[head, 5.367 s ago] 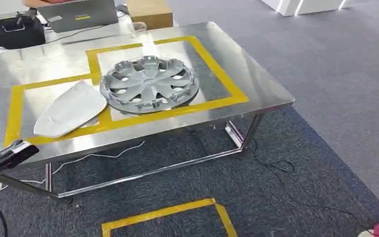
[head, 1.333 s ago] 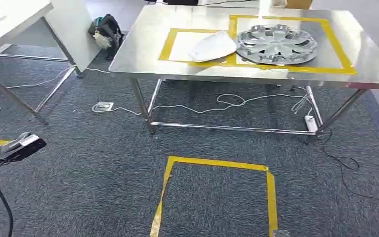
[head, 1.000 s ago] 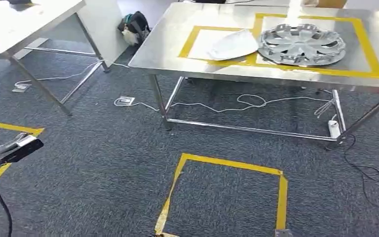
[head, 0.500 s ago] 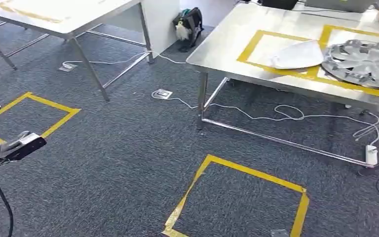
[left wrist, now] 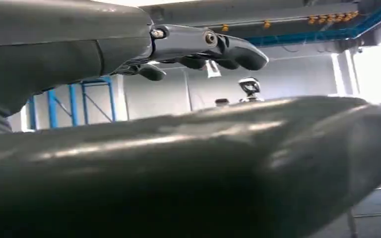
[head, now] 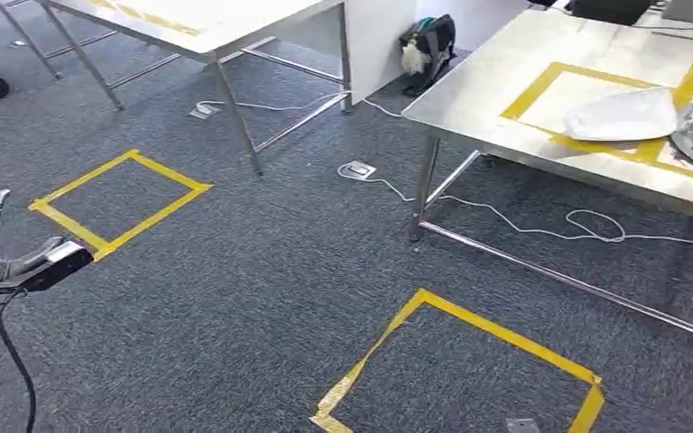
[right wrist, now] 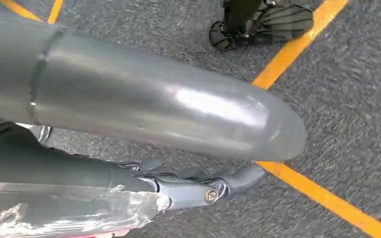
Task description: Take the parts from the cabinet and place them on the table.
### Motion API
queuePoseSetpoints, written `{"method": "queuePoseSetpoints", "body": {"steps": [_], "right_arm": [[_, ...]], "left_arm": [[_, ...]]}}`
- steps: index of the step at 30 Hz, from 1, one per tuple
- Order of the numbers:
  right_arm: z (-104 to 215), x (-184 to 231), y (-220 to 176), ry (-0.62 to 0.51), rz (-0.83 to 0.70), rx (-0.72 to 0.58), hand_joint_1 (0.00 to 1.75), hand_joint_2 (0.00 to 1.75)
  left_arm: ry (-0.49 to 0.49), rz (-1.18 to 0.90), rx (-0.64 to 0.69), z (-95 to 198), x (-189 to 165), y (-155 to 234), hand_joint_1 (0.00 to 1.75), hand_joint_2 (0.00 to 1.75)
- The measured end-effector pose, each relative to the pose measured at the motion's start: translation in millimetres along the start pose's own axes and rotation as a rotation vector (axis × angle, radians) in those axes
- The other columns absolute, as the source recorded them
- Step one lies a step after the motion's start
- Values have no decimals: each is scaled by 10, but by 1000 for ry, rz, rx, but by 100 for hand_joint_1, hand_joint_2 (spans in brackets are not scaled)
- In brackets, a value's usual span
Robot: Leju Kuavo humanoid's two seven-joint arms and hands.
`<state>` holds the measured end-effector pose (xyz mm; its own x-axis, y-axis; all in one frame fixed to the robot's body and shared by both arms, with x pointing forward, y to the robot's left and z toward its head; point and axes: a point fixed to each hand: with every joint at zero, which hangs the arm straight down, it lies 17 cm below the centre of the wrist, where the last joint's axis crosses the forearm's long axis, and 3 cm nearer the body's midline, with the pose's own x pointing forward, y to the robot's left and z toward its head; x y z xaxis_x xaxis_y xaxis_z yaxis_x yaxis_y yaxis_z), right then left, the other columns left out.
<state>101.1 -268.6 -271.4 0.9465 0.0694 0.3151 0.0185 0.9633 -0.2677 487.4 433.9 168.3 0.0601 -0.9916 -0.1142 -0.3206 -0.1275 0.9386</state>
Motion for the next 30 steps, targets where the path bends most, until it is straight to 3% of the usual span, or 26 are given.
{"method": "queuePoseSetpoints", "body": {"steps": [30], "right_arm": [[2,-61,-20,11,6,-1,0,0]], "left_arm": [[11,-2,-21,47,-61,-64,0,0]]}}
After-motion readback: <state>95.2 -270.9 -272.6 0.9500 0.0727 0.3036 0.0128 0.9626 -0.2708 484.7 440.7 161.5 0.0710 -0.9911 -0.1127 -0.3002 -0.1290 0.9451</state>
